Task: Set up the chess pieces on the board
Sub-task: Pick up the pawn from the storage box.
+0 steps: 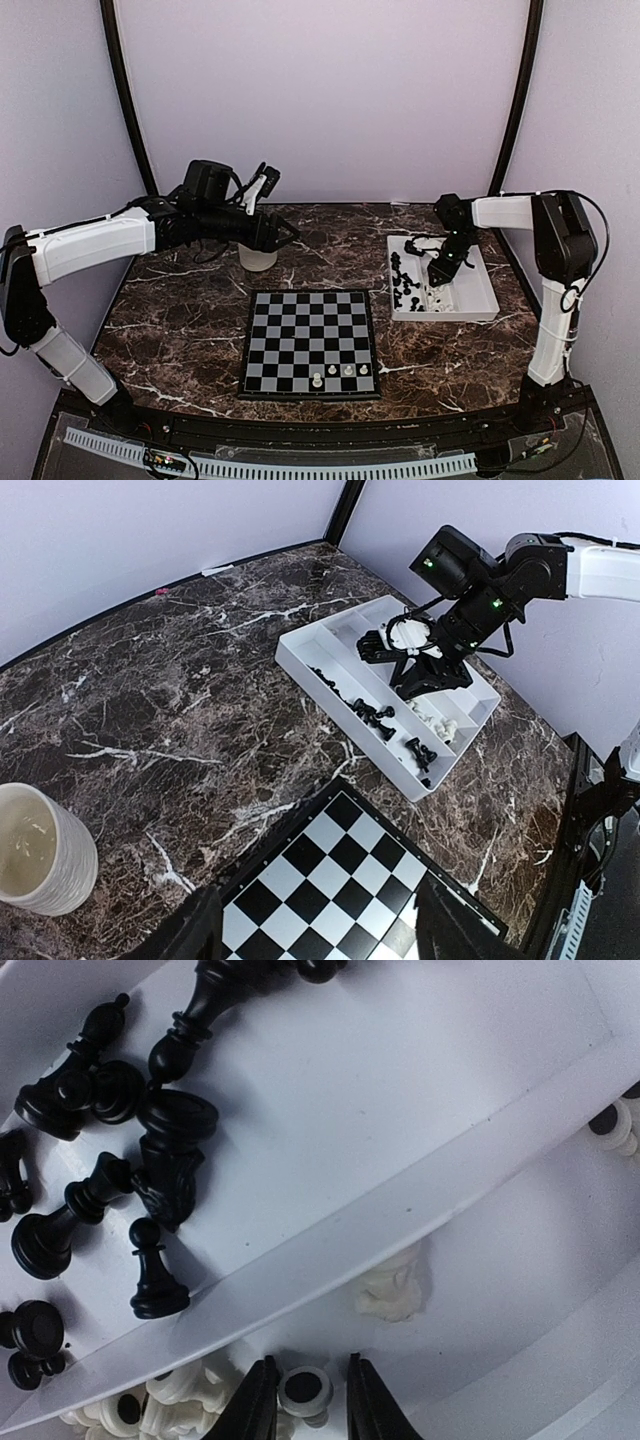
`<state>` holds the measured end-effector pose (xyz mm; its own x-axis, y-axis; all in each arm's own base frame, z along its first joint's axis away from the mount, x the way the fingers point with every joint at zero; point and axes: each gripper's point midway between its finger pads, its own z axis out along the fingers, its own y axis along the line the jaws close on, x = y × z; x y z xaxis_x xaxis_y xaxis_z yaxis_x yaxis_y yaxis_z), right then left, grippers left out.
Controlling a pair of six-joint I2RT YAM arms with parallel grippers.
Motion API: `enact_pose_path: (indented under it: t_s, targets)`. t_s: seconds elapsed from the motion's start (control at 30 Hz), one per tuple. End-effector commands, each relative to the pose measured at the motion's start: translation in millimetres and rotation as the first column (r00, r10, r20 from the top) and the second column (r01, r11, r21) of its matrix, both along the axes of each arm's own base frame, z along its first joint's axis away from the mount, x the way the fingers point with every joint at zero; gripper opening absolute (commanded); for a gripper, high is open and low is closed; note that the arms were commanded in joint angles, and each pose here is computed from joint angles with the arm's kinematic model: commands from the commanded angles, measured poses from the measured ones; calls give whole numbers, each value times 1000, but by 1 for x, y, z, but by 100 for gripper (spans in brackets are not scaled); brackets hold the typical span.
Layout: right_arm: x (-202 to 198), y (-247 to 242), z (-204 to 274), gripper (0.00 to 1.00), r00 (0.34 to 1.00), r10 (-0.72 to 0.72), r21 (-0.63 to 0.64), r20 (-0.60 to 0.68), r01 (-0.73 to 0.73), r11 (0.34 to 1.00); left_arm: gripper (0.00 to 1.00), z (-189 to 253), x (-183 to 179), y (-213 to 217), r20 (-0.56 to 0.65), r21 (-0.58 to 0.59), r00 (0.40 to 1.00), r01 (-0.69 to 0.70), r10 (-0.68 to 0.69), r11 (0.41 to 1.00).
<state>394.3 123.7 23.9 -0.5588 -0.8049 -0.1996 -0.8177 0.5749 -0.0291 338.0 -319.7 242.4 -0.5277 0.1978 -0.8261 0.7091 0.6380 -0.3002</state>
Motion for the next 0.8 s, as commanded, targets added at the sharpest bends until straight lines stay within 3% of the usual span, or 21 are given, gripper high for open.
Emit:
enact_pose_path:
  t_s: [0.0, 0.27, 0.4, 0.77]
  targets:
    - [-8, 4, -1, 21, 999, 10, 8, -40, -10, 1000, 68, 20, -6, 1, 44, -44, 999, 4, -2, 999]
    - [0, 11, 29, 13, 999, -21, 62, 29, 19, 998, 68, 22, -7, -2, 48, -63, 999, 11, -8, 998]
    - [0, 15, 37, 35, 999, -30, 84, 23, 28, 996, 68, 22, -6, -4, 51, -70, 999, 18, -14, 997]
    - [-12, 6, 45, 33, 999, -31, 38, -10, 32, 999, 68, 17, -8, -4, 51, -68, 998, 23, -20, 997]
